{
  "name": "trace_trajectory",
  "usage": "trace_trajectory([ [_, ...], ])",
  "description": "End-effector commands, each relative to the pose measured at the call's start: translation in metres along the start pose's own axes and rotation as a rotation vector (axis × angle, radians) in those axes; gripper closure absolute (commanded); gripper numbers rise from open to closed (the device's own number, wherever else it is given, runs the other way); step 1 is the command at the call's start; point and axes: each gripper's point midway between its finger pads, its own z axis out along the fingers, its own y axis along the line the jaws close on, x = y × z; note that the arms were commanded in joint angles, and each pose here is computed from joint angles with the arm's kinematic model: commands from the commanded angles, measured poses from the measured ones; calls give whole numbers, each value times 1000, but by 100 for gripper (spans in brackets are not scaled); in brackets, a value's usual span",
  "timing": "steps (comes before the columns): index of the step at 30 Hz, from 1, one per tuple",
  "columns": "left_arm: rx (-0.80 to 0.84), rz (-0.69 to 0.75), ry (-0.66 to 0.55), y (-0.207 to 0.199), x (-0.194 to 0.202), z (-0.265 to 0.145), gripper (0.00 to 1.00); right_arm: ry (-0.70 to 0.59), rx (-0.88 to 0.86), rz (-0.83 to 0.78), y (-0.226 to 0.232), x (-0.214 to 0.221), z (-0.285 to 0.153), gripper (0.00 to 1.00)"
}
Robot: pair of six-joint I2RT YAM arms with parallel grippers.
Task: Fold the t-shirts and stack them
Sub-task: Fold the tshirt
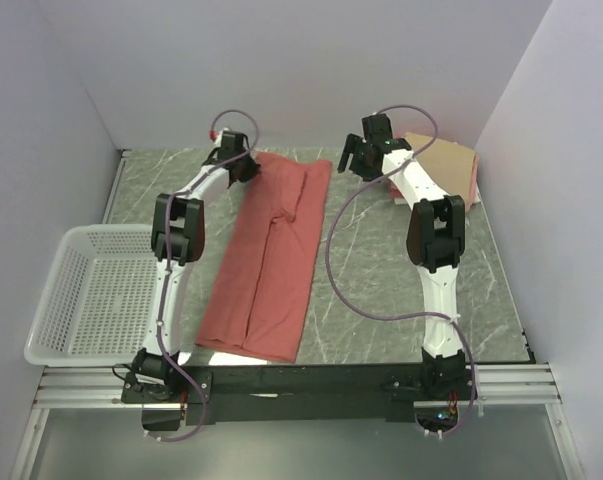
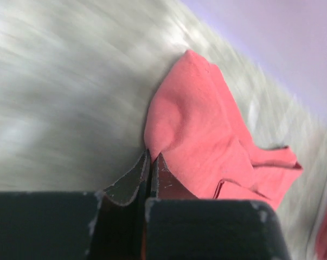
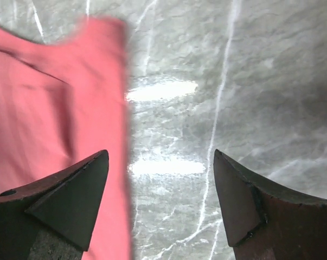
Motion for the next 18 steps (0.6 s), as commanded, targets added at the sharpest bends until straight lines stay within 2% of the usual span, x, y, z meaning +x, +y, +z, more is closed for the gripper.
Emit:
trace_trajectory([
  [1, -119, -173, -215, 31, -61, -4, 100, -22, -22, -11, 6, -12, -20, 16],
  [5, -272, -242, -290, 62, -72, -12, 97, 7, -32, -13, 3, 4, -24, 16],
  [6, -253, -236, -290, 58, -74, -13, 87, 23, -31, -17, 2, 12, -26, 16],
  [7, -222, -223, -287, 54, -75, -11, 81, 27, -32, -26, 3, 17, -28, 16],
  [8, -198, -215, -272, 48, -77, -12, 68, 31, -33, -32, 5, 21, -30, 16],
  [11, -171, -151, -257, 36, -83, -20, 50, 55, -48, -34, 7, 40, -40, 16],
  [13, -149, -121, -284, 24, -99, -41, 32, 60, -68, -36, 12, 54, -52, 16],
  [14, -160, -120, -281, 32, -98, -46, 22, 65, -87, -37, 17, 61, -57, 16],
  [16, -132, -121, -314, 20, -118, -76, 22, 81, -123, -25, 24, 79, -69, 17],
  [18, -180, -127, -300, 34, -114, -93, 23, 109, -156, -17, 27, 101, -82, 17],
])
